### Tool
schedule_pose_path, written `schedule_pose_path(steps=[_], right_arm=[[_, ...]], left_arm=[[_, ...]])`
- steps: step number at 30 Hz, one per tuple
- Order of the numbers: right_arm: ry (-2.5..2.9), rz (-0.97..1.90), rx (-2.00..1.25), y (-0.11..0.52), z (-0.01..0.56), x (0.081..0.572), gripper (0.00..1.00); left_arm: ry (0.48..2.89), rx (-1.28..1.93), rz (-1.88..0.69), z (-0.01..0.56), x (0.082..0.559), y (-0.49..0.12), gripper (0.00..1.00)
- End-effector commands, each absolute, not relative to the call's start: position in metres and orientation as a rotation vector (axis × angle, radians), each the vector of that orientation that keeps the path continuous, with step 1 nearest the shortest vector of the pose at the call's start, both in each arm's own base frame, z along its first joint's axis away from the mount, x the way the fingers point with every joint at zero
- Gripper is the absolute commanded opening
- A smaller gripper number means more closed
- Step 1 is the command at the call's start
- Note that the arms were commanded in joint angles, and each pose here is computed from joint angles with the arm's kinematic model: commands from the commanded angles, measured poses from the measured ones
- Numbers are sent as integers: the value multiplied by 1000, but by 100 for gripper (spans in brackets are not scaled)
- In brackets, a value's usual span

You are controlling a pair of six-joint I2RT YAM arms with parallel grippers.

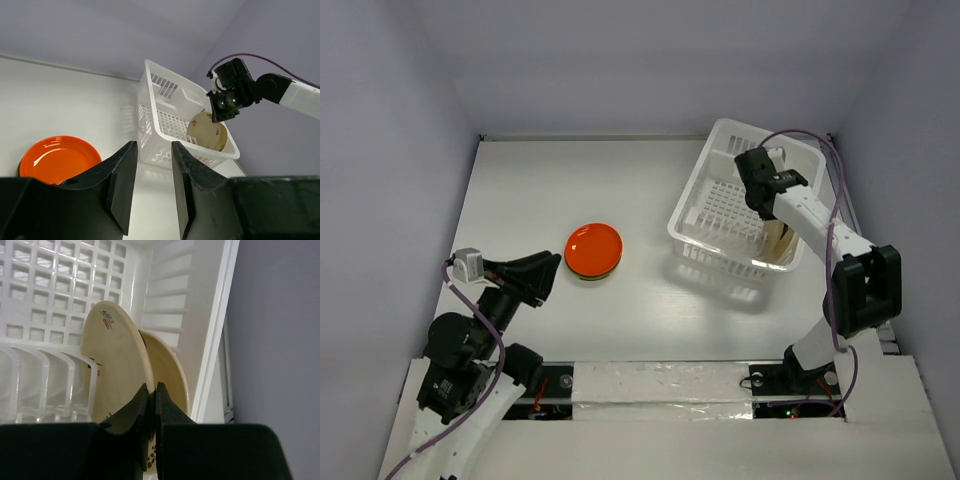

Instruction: Unload the plates from the dish rack

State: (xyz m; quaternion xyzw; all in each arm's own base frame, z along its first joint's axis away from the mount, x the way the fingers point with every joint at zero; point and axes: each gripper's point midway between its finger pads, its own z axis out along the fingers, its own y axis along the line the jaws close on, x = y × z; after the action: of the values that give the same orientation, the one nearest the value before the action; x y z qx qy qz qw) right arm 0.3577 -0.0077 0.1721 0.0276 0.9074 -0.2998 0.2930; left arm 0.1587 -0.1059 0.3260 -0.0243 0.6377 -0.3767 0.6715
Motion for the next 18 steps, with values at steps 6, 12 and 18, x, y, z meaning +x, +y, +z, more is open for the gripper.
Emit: schedule_pose_path(steps=[6, 12, 18], right_arm=[[2144, -886, -75, 15, 212, 394, 0], [2000, -917, 104, -4, 273, 370, 0], [1894, -753, 258, -3, 337, 345, 0]], left_arm=[[1438, -78, -838, 327, 168, -106, 30], [1455, -68, -831, 324, 173, -109, 30], [1469, -70, -824, 322, 176, -110, 30]])
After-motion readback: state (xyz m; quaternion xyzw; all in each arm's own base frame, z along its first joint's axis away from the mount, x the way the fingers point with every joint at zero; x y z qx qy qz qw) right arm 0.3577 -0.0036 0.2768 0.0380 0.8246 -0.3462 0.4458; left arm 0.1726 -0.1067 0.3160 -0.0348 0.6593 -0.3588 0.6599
